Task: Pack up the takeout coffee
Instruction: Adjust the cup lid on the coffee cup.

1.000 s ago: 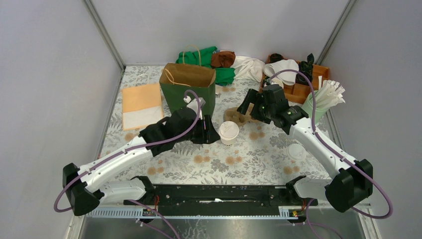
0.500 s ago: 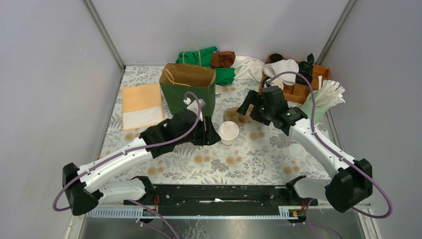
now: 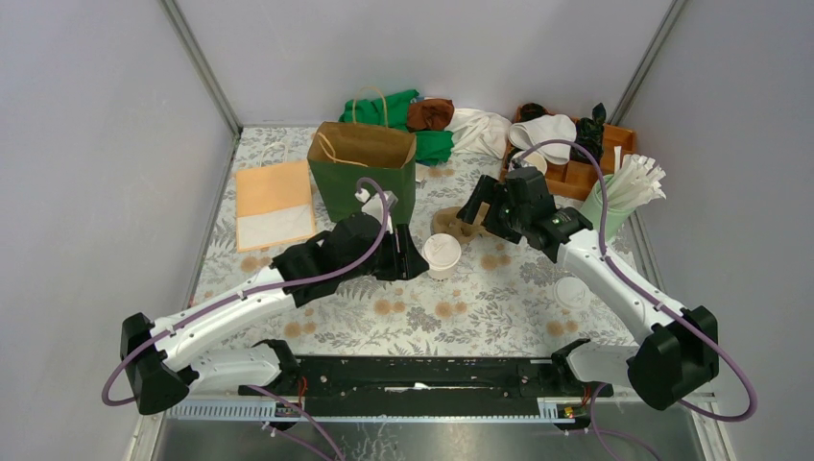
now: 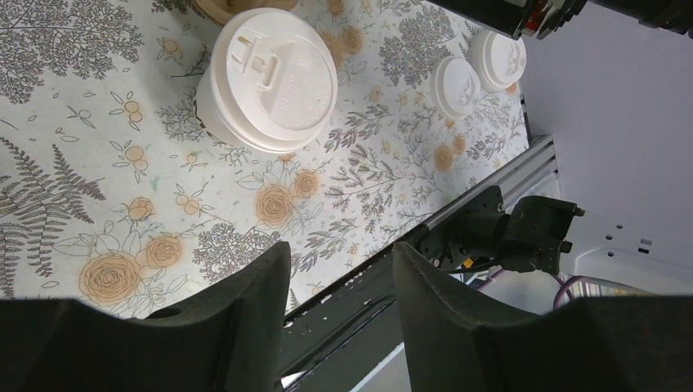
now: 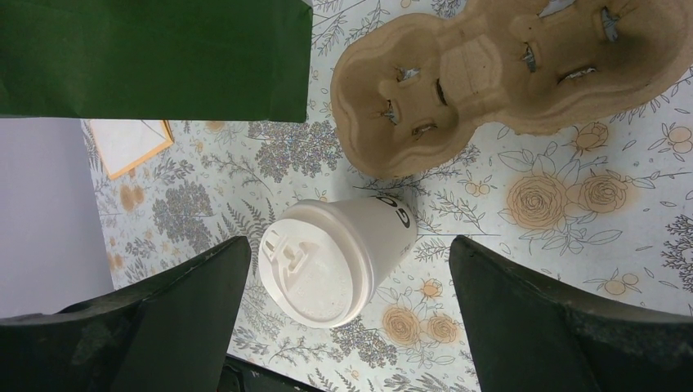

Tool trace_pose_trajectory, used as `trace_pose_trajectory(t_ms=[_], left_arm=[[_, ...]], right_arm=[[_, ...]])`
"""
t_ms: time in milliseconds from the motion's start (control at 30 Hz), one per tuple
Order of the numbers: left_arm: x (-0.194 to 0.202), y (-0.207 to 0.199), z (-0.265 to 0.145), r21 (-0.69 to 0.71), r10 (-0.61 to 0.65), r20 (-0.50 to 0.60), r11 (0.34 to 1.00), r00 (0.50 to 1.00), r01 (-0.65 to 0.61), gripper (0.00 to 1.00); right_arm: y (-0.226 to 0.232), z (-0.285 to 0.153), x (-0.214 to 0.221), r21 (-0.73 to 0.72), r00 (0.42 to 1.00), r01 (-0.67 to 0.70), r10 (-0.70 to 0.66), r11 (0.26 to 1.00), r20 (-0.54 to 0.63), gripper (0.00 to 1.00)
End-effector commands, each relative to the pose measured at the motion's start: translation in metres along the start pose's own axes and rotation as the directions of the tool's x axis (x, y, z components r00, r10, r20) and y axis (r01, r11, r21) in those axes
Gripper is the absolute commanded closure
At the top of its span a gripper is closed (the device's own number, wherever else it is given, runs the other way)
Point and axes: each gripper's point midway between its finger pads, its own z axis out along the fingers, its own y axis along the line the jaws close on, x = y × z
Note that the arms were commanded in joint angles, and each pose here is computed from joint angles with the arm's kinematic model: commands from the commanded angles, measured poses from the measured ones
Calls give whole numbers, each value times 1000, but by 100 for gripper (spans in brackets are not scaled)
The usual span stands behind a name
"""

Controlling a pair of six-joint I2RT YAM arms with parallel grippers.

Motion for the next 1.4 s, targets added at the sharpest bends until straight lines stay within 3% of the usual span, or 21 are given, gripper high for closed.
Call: trace_pose_trajectory(t_ms=[0,1367], left_arm=[[-14,-10,1,26,-2,59,1000,998,1,47],[-10,-14,17,20,-117,118,993,986,115,50]], right_arm=[[7,-8,-9,-37,999,8,-7,999,42,0],[21,-27,-2,-146,994,113,-110,983,23,0]])
